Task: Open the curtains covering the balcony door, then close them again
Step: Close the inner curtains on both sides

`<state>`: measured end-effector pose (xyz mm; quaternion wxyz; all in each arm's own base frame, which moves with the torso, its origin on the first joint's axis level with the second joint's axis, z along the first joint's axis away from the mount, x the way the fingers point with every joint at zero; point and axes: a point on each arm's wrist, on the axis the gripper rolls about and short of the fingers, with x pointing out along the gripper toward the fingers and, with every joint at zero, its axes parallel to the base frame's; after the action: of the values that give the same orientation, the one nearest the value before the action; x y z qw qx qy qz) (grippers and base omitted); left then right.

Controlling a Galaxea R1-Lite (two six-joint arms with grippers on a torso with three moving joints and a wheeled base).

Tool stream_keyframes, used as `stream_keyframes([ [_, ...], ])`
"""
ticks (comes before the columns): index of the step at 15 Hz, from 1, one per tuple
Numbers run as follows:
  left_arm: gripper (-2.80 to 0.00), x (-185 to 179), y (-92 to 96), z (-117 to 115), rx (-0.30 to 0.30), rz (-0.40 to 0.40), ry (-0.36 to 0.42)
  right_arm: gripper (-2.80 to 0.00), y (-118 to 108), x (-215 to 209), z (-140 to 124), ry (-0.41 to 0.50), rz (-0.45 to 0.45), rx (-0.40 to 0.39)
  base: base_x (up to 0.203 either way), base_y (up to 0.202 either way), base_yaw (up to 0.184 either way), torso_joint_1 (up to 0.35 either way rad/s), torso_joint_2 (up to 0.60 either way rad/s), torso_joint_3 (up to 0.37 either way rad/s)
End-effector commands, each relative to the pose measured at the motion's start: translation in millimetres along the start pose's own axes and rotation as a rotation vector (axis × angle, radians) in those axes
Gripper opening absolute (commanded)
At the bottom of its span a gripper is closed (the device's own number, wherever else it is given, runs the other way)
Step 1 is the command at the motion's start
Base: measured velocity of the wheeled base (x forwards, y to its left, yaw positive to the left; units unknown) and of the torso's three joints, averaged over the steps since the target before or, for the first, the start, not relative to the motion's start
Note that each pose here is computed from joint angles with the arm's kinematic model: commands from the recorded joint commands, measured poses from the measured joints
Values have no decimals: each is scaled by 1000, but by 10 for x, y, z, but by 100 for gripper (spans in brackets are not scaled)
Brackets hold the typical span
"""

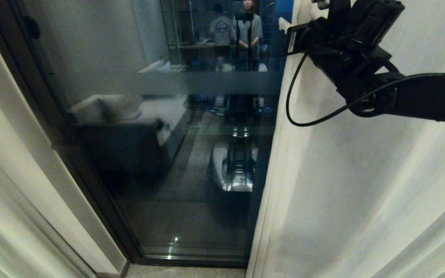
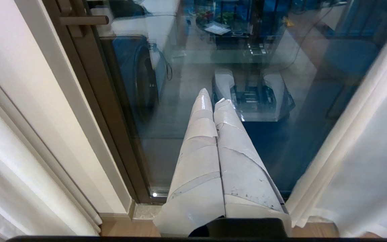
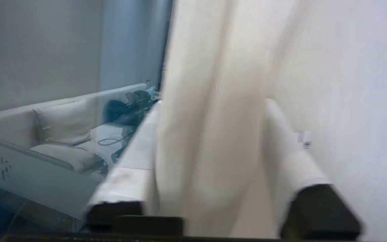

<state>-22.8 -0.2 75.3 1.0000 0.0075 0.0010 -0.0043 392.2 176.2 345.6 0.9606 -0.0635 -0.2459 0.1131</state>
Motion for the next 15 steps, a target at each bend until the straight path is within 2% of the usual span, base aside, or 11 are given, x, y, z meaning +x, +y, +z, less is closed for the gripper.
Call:
stream_keyframes([
  [1, -280, 0, 0, 0, 0, 1, -1, 0, -33, -68, 102, -3, -1, -1, 0, 0, 0, 0, 0, 0],
  [6, -280, 0, 0, 0, 0, 0, -1, 0, -150, -523, 316, 78, 20, -13, 0, 0, 0, 0, 0, 0],
  [15, -280, 0, 0, 0, 0, 1, -1, 0, -410, -1883, 548, 230, 32, -37, 0, 0, 0, 0, 0, 0],
])
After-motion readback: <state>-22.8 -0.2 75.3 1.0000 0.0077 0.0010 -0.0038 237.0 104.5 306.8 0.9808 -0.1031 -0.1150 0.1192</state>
